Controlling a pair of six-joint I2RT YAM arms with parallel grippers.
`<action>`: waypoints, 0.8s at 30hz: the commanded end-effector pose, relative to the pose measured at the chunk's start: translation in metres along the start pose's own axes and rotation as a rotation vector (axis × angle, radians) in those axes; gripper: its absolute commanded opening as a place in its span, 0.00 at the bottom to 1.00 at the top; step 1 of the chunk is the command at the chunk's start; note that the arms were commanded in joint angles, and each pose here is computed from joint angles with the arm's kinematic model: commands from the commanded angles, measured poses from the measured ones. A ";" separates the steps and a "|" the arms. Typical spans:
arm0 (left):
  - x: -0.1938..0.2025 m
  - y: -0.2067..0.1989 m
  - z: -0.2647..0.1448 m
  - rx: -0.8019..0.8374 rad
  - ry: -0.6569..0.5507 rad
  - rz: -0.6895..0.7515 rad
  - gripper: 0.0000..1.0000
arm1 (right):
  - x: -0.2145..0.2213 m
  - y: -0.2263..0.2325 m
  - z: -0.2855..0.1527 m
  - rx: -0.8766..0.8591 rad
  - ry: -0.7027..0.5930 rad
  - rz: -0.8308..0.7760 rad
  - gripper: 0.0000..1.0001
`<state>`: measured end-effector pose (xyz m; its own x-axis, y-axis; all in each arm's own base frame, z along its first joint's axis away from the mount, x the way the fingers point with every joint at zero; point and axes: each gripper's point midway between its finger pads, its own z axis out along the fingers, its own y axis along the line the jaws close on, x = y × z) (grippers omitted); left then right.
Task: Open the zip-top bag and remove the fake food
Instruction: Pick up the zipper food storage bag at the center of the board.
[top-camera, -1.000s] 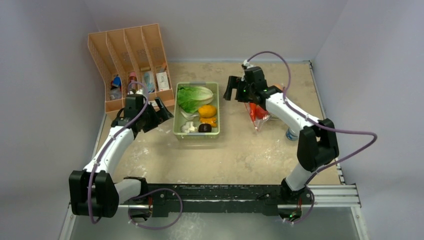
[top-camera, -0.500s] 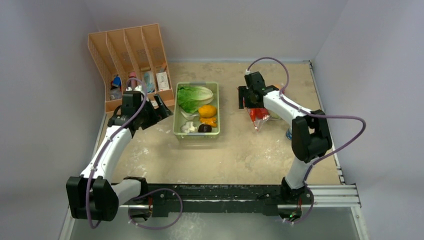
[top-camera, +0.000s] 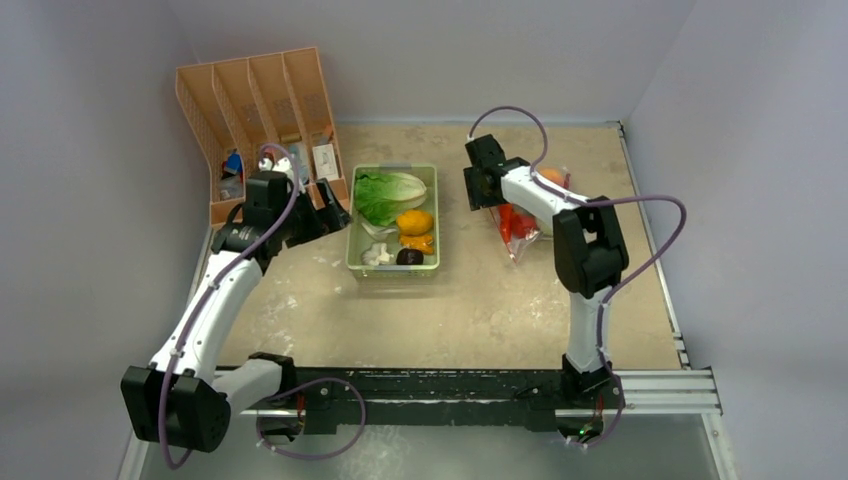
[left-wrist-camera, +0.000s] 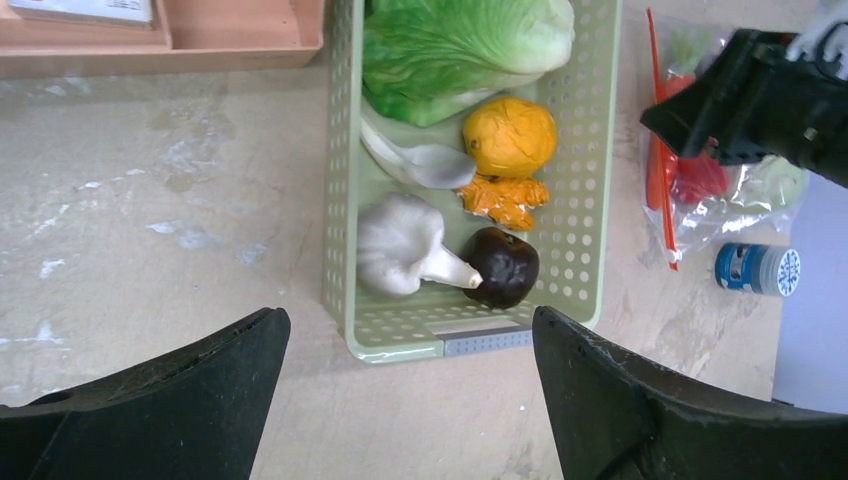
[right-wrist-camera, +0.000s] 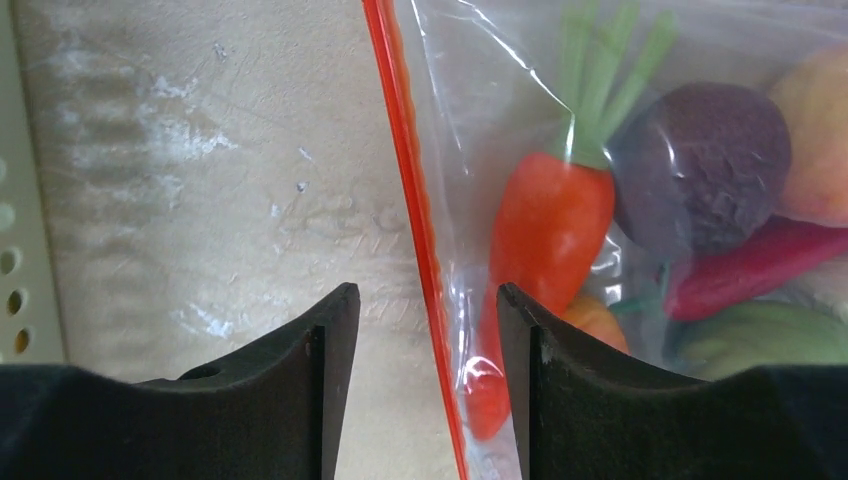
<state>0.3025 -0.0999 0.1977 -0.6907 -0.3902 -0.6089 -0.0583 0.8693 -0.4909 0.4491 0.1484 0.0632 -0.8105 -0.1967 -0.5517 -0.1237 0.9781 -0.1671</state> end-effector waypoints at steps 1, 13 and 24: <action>-0.014 -0.026 -0.010 0.060 -0.057 0.026 0.92 | -0.011 -0.012 -0.003 0.096 -0.009 -0.055 0.55; -0.005 -0.057 -0.004 0.103 -0.041 0.059 0.90 | -0.003 -0.021 -0.001 0.143 -0.021 -0.044 0.22; 0.022 -0.091 0.014 0.134 0.010 0.115 0.89 | -0.006 -0.022 -0.023 0.117 -0.075 0.026 0.00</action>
<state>0.2885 -0.1783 0.1929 -0.7532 -0.2565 -0.6057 0.0875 0.8735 -0.4789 0.4406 0.1278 0.0487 -0.8211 -0.2376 -0.5189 -0.0917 0.9523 -0.2909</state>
